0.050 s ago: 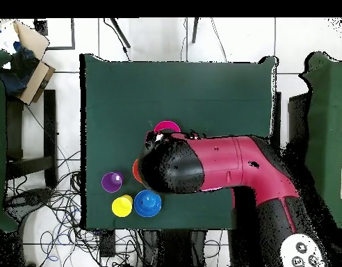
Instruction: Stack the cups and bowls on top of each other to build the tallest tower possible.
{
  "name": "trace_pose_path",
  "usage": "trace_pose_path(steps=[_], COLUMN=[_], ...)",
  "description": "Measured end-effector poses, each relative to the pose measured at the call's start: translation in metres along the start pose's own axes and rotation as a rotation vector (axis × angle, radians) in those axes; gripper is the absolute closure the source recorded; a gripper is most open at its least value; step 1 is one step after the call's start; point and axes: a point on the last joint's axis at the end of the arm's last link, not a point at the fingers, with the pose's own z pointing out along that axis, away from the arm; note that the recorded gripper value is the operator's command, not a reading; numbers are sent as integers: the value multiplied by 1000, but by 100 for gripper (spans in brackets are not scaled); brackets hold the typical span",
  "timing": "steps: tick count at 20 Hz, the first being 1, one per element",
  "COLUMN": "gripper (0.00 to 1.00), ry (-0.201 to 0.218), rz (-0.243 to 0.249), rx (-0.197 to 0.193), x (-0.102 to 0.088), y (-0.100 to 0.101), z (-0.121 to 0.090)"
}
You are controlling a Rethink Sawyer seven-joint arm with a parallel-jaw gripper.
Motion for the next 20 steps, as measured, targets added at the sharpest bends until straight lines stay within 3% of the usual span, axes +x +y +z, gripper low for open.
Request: trace_pose_path(steps=[10, 20], gripper=[0, 0], ry=[4, 8], rz=[-10, -69], rx=[7, 9], x=[3, 8], y=[10, 51], z=[1, 4])
